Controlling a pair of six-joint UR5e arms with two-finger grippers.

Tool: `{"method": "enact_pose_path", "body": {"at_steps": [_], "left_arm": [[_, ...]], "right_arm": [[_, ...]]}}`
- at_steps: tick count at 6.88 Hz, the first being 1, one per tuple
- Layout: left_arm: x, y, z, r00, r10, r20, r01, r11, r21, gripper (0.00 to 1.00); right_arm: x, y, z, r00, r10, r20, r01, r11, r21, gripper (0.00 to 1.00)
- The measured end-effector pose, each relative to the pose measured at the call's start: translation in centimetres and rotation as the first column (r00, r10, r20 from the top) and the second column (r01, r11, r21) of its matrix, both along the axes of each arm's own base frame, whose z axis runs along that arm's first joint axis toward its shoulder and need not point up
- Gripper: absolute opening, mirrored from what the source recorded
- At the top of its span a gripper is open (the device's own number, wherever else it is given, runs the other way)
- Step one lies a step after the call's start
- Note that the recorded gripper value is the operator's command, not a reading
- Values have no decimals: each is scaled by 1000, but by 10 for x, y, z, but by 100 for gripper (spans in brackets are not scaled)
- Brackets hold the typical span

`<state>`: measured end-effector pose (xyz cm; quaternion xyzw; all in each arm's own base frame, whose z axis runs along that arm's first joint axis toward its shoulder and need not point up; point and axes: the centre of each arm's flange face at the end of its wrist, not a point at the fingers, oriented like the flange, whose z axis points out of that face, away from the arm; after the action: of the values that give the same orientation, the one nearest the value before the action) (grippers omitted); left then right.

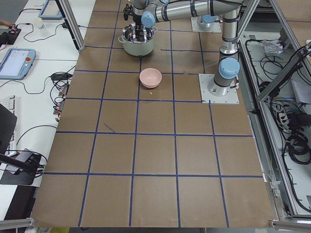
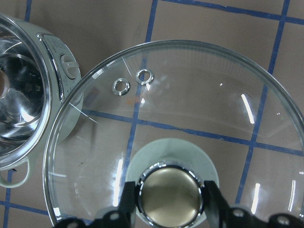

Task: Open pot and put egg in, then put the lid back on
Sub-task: 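Release the egg and raise the left gripper while the right gripper lifts the lid, then carry the glass lid over the pot with the right gripper and lower it on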

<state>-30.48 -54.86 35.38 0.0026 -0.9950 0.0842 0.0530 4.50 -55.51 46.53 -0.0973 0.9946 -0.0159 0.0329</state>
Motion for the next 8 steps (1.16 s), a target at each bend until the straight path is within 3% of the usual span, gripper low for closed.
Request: {"method": "enact_pose_path", "body": {"at_steps": [3, 6, 8], "left_arm": [[62, 13, 72, 1000, 1, 25, -1, 1000, -7, 100], [120, 71, 143, 991, -55, 121, 45, 996, 82, 100], [140, 91, 183, 982, -62, 176, 35, 988, 152, 100]], "right_arm": [[46, 5, 4, 998, -55, 4, 55, 998, -7, 27], [169, 11, -7, 995, -93, 42, 95, 994, -59, 27], [228, -5, -32, 993, -78, 86, 88, 990, -111, 27]]}}
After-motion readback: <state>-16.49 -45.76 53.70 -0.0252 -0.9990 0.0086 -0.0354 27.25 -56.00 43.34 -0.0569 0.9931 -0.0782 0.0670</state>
